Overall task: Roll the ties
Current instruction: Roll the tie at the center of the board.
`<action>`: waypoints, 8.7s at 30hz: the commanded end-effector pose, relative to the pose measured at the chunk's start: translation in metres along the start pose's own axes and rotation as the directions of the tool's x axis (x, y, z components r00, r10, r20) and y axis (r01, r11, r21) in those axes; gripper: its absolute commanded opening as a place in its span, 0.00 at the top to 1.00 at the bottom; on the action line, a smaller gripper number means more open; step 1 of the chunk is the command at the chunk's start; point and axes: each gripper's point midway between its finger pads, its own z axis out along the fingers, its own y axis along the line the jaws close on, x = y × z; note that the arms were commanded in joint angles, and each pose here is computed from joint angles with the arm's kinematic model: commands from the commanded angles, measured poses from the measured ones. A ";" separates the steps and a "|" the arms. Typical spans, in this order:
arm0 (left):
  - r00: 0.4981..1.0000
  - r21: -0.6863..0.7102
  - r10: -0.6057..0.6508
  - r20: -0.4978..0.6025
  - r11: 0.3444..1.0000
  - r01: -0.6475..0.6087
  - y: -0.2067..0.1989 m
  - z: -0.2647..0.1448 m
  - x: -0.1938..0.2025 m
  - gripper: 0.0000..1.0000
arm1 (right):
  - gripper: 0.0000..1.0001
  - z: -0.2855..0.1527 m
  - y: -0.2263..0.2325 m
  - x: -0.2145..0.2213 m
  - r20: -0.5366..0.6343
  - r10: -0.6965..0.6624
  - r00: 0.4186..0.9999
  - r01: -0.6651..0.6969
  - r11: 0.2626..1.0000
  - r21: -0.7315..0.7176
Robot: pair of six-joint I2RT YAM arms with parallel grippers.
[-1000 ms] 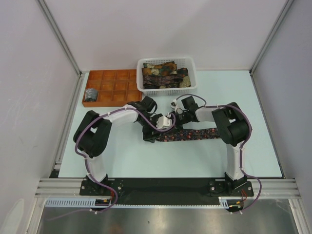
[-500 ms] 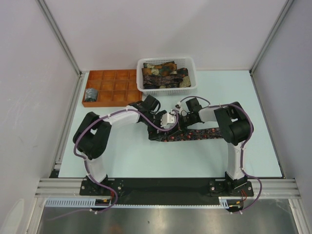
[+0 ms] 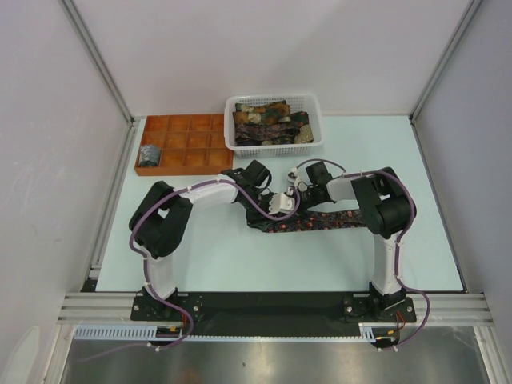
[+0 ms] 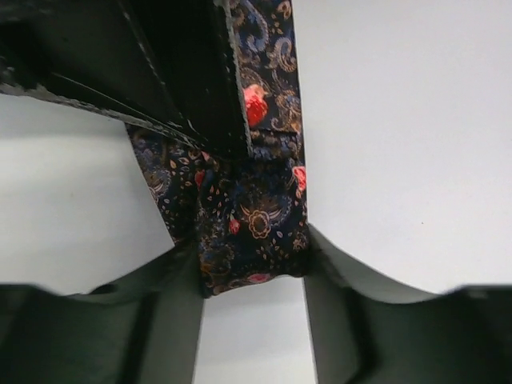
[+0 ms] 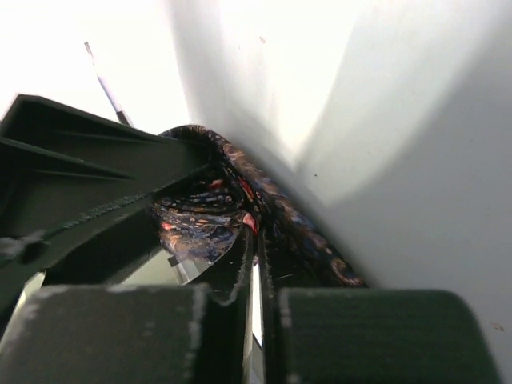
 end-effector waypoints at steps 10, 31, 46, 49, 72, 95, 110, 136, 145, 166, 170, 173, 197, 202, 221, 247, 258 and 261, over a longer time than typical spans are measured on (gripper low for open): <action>0.990 0.036 0.134 -0.038 0.991 -0.133 -0.009 -0.016 0.021 0.72 | 0.62 -0.050 0.061 -0.051 0.140 -0.131 0.981 0.143 0.987 -0.079; 0.996 -0.042 0.052 0.067 0.998 -0.049 0.005 -0.027 0.004 0.79 | 0.78 -0.009 0.003 -0.014 -0.114 -0.283 0.952 0.297 0.945 0.134; 0.995 -0.041 0.040 0.096 0.999 -0.036 0.004 -0.029 0.004 0.80 | 0.91 -0.019 0.015 -0.002 -0.148 -0.342 0.928 0.353 0.934 0.053; 0.996 -0.040 0.046 0.074 0.998 -0.044 0.004 -0.027 0.009 0.80 | 0.88 -0.030 0.023 -0.013 -0.095 -0.315 0.944 0.317 0.948 0.008; 0.999 -0.045 0.048 -0.001 0.998 -0.048 0.005 -0.015 0.019 0.76 | 0.55 0.011 0.050 -0.005 -0.051 -0.075 0.996 0.073 0.996 -0.051; 0.983 -0.128 0.098 0.155 0.989 -0.078 0.016 -0.035 -0.015 0.01 | 1.00 -0.003 -0.010 0.011 -0.097 0.036 0.995 -0.035 0.999 0.019; 0.993 -0.065 0.108 0.049 0.992 -0.105 0.018 -0.001 -0.030 0.29 | 1.00 -0.009 0.004 0.004 -0.070 0.023 0.997 -0.026 0.999 -0.037; 0.988 -0.029 0.140 0.072 0.990 -0.138 -0.006 -0.013 -0.016 0.69 | 0.61 -0.016 -0.002 -0.056 0.019 -0.146 0.989 0.142 0.979 0.144; 0.981 -0.136 0.100 0.165 0.988 -0.078 0.012 -0.029 -0.031 0.74 | 0.90 -0.013 -0.002 -0.025 -0.111 -0.200 0.973 0.215 0.967 0.140; 0.994 -0.008 0.103 -0.040 0.995 -0.104 0.001 0.000 0.007 0.69 | 0.56 -0.035 0.051 -0.015 -0.006 -0.062 0.998 0.061 0.994 -0.089; 0.994 -0.004 0.098 -0.041 0.995 -0.098 0.001 0.000 0.007 0.68 | 0.56 -0.022 0.051 -0.012 -0.007 -0.027 1.000 0.026 0.993 -0.118; 0.994 -0.003 0.100 -0.038 0.995 -0.100 0.000 0.000 0.006 0.67 | 0.57 -0.013 0.049 -0.011 -0.010 -0.031 0.999 0.030 0.992 -0.120; 0.992 -0.084 0.052 0.113 0.996 -0.043 0.017 -0.029 -0.016 0.13 | 1.00 -0.006 -0.025 0.002 -0.043 0.009 0.999 -0.006 0.997 0.080; 0.992 -0.059 0.052 0.114 0.997 -0.045 0.017 -0.018 -0.021 0.09 | 1.00 -0.006 -0.031 -0.001 -0.032 0.023 0.999 -0.020 0.994 0.108; 0.997 0.028 0.065 -0.038 0.998 -0.064 -0.003 -0.007 0.004 0.84 | 0.73 -0.029 0.018 -0.023 0.072 0.001 0.997 0.000 1.000 -0.019; 0.998 -0.047 0.044 -0.052 0.998 -0.047 0.012 -0.014 0.004 0.79 | 0.95 0.000 0.024 -0.008 -0.035 0.033 0.999 -0.035 0.999 -0.033; 0.996 -0.071 0.005 0.091 0.997 0.002 0.012 -0.029 -0.015 0.22 | 1.00 -0.020 -0.014 -0.009 -0.020 -0.050 0.999 0.051 0.997 0.062; 0.991 -0.083 0.015 0.135 0.997 -0.003 0.013 -0.032 -0.024 0.13 | 1.00 -0.022 -0.020 -0.006 -0.029 -0.069 0.997 0.071 0.994 0.084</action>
